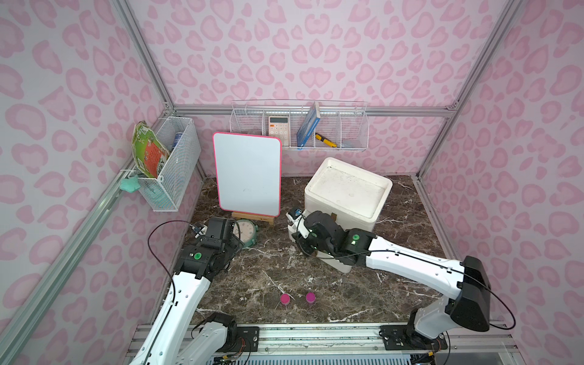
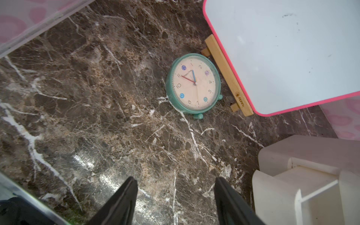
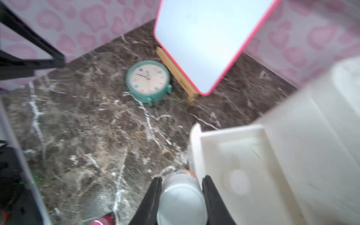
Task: Put the paint cans in the drawer according to color
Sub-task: Pick up the paint can at the center of the board, then place the paint can in the drawer.
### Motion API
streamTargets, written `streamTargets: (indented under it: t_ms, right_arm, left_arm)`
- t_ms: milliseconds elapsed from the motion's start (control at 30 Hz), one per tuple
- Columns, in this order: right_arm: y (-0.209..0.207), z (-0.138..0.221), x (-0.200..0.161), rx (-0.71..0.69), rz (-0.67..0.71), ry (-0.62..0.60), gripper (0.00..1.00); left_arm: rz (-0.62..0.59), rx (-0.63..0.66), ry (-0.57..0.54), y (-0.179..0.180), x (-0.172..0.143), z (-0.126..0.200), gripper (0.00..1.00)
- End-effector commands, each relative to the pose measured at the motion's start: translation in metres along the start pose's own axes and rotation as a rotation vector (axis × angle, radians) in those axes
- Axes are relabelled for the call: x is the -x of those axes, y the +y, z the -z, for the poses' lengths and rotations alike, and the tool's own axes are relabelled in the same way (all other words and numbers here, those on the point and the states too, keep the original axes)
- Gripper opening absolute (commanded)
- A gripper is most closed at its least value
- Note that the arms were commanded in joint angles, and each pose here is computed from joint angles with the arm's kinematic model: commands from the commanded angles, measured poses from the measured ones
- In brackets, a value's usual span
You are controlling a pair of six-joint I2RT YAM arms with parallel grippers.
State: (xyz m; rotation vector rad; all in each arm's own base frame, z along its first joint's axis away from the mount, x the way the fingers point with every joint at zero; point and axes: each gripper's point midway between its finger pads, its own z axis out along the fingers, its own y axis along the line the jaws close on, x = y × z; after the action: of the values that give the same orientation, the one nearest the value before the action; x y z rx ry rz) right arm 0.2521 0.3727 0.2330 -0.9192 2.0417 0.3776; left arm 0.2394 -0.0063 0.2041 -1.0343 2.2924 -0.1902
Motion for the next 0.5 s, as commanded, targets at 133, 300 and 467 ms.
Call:
streamTargets:
  t_ms: [133,300,467]
  right_arm:
    - [-0.048,0.0,-0.052,-0.116,-0.095,0.124,0.17]
    - [-0.064,-0.013,-0.077,-0.145,-0.153,0.179,0.18]
    - [-0.076,-0.021,-0.093,-0.156,-0.202,0.203,0.18]
  left_arm:
    - [-0.061,-0.157,0.08,-0.038,-0.01,-0.008,0.68]
    - [-0.066,-0.175,0.1,-0.042,-0.014,-0.014,0.69]
    - [-0.076,-0.175,0.119,-0.045,-0.017,-0.018,0.69]
